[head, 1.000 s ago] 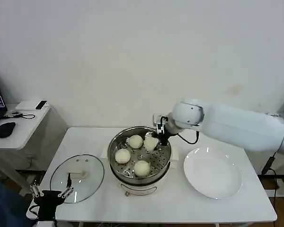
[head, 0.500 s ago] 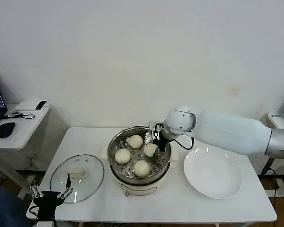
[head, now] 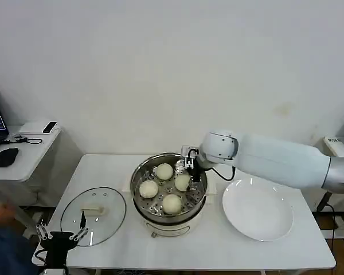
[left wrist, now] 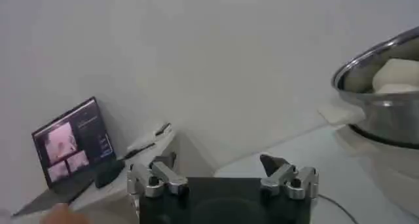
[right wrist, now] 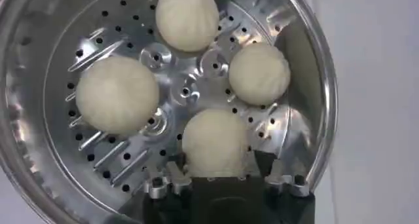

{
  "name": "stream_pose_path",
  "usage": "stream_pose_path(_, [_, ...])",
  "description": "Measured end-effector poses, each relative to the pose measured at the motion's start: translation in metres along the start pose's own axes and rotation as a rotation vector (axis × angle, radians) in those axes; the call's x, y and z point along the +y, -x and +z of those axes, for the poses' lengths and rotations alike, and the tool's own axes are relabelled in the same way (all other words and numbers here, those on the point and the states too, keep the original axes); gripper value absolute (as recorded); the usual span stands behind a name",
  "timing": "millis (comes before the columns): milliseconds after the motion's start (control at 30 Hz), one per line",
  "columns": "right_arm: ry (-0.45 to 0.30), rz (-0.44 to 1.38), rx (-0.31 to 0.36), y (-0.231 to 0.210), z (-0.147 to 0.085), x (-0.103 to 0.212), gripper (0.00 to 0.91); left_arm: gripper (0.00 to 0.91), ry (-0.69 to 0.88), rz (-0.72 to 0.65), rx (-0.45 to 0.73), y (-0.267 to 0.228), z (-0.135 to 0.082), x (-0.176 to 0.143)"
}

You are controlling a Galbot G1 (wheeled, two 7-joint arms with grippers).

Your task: Take steamed baozi put them in steamer then cover it.

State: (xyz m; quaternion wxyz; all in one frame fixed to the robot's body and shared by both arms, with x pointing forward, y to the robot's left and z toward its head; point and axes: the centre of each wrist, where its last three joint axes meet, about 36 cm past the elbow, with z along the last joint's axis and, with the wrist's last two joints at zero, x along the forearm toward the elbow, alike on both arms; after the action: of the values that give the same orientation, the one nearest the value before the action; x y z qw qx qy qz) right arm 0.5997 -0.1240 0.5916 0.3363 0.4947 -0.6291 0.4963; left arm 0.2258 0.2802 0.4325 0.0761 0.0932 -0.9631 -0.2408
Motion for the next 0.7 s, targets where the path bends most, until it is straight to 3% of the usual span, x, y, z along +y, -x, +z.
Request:
stream_pose_path(333, [-0.002, 0.141, -0.114, -0.02, 0.007, 0.017, 0.907, 0.907, 0.009, 0.013, -0.013, 0.001, 0.002, 0.0])
stream_pose_path(533, [0.024, 0.312, -0.259, -0.019, 0.028, 0.047, 0.907, 0.907, 0.006, 0.027, -0.027, 0.001, 0.007, -0.004])
stream_pose_path(700, [0.068, 0.456, -0.442, -0.007, 0.046, 0.077, 0.907, 0.907, -0.012, 0.022, -0.04, 0.002, 0.008, -0.007])
